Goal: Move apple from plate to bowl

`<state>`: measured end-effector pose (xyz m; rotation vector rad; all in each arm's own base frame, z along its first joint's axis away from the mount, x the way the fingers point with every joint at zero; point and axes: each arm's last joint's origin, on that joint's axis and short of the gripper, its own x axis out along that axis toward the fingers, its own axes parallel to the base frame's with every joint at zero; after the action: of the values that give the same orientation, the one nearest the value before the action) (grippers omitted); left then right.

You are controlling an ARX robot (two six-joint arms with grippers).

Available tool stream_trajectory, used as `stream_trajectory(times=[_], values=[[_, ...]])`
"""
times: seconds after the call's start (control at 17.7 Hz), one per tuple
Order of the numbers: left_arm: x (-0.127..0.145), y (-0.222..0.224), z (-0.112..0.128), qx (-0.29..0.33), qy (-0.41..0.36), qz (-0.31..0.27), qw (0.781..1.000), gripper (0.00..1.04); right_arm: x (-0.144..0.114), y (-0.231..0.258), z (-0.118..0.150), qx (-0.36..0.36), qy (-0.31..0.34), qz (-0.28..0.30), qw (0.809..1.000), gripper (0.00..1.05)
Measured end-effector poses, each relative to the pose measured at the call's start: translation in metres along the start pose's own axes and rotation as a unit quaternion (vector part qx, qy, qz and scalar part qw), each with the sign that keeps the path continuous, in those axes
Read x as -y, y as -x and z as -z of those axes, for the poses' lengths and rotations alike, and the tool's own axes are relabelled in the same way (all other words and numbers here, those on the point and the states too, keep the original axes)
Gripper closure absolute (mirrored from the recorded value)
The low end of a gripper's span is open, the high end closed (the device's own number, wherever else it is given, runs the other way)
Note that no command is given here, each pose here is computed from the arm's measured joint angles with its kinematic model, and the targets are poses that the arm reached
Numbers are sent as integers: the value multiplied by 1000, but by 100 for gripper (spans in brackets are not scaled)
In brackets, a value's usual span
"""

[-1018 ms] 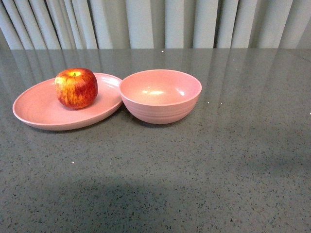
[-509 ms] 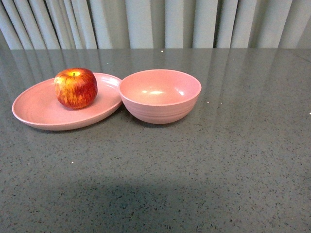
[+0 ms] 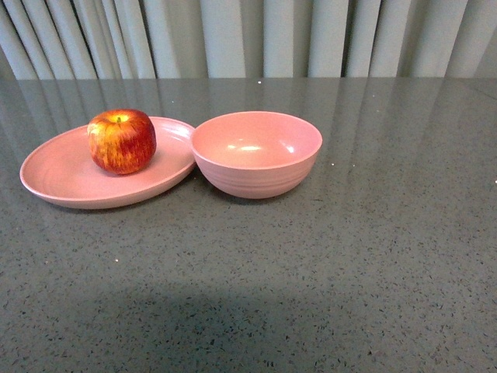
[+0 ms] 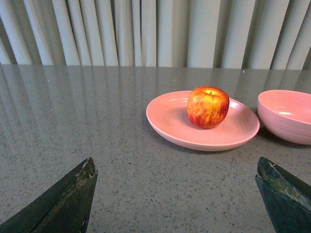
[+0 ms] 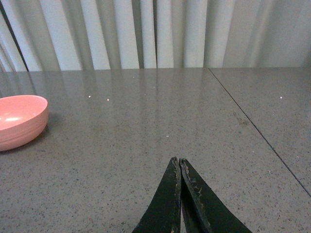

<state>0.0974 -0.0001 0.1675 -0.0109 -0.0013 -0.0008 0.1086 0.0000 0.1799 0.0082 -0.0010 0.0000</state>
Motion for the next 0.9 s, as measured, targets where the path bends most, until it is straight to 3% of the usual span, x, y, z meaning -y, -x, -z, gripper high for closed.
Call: stream_trajectory(times=[0.34, 0.79, 0.9], values=[[0, 0, 0, 0, 0, 0, 1000, 7, 0, 11, 14, -6, 1, 0, 1000, 103], [0, 0, 0, 0, 0, 0, 1000, 7, 0, 11, 13, 2, 1, 0, 1000, 103], [0, 0, 0, 0, 0, 0, 1000, 7, 0, 11, 13, 2, 1, 0, 1000, 82]])
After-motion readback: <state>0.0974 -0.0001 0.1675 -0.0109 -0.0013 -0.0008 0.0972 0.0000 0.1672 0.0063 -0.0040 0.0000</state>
